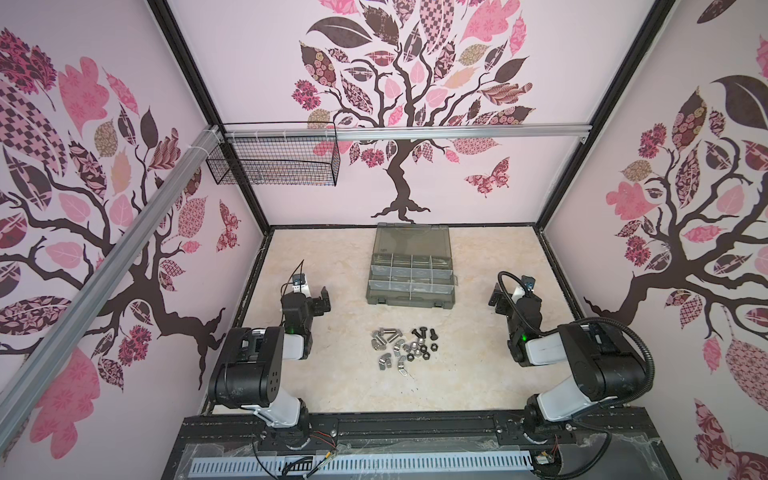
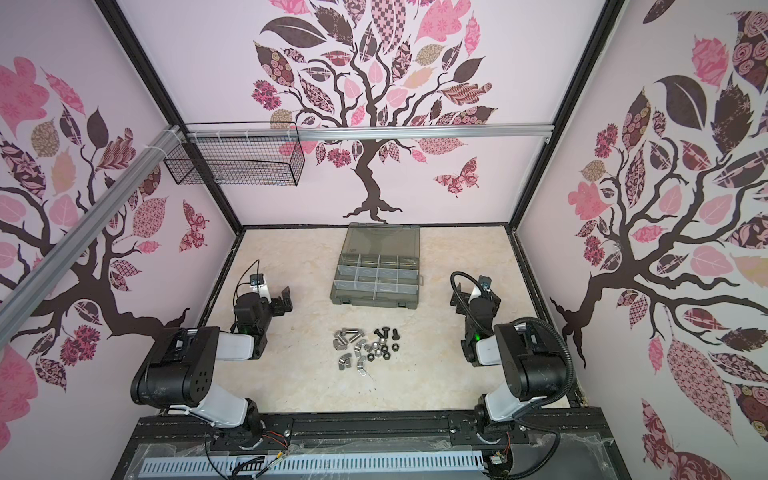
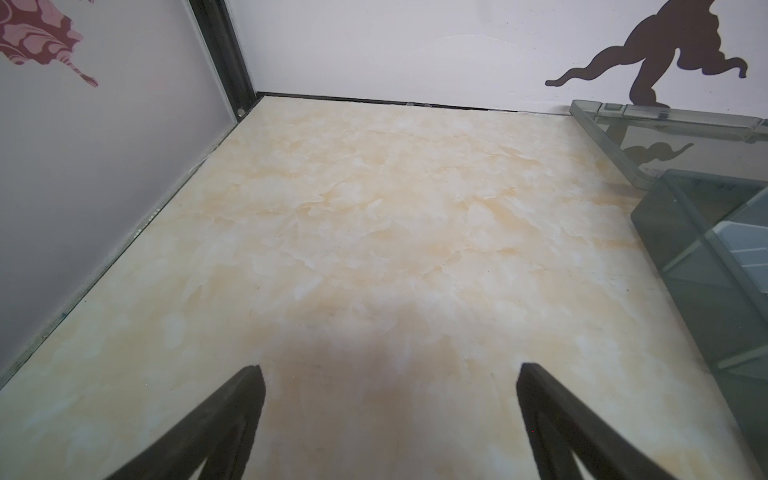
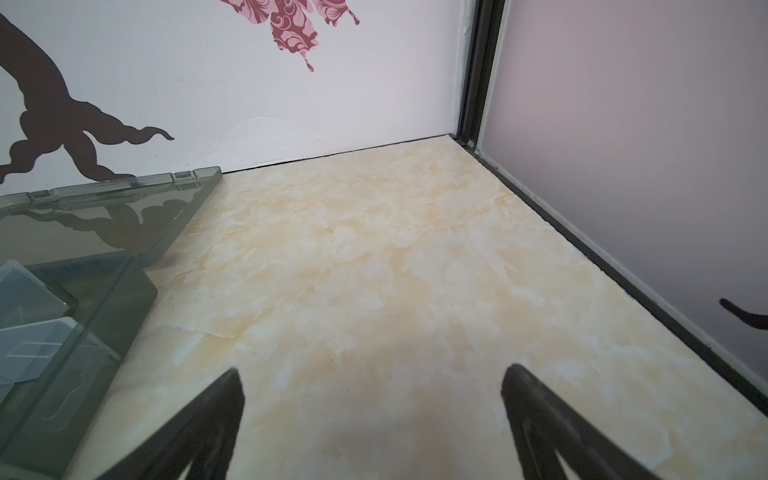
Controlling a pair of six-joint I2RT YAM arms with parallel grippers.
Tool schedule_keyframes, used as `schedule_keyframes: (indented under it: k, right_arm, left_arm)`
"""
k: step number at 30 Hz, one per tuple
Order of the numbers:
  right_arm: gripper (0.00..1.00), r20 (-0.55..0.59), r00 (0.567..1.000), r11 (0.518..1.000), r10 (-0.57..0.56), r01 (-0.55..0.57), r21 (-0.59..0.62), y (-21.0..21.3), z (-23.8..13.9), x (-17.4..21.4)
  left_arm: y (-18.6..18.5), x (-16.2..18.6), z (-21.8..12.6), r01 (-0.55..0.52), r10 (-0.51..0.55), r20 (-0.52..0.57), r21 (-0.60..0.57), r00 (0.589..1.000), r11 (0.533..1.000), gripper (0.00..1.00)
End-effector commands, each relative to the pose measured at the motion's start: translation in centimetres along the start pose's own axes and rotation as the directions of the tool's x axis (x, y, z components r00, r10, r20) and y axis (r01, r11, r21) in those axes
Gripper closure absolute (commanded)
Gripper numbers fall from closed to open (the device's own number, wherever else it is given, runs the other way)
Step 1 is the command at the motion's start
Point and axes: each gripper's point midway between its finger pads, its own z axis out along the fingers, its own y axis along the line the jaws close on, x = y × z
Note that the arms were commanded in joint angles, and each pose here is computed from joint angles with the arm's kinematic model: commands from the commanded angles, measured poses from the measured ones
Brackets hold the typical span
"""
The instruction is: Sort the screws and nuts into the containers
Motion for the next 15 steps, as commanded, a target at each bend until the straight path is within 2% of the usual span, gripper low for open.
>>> schedule_keyframes:
  k: [1, 15]
  right_arm:
    - [0.0, 0.029, 1.0, 1.0, 0.009, -0.009, -0.005, 0.09, 0.17, -0.73]
    - [0.0, 0.027, 1.0, 1.0, 0.009, -0.009, -0.006, 0.09, 0.15, -0.74]
  left_arm:
    - [0.0, -1.43, 0.4, -0.004, 0.004, 0.031, 0.001, 1.0, 1.0, 0.02]
    - [0.03, -1.49, 0.24, -0.005, 0.004, 0.037, 0.001, 0.999, 1.0, 0.02]
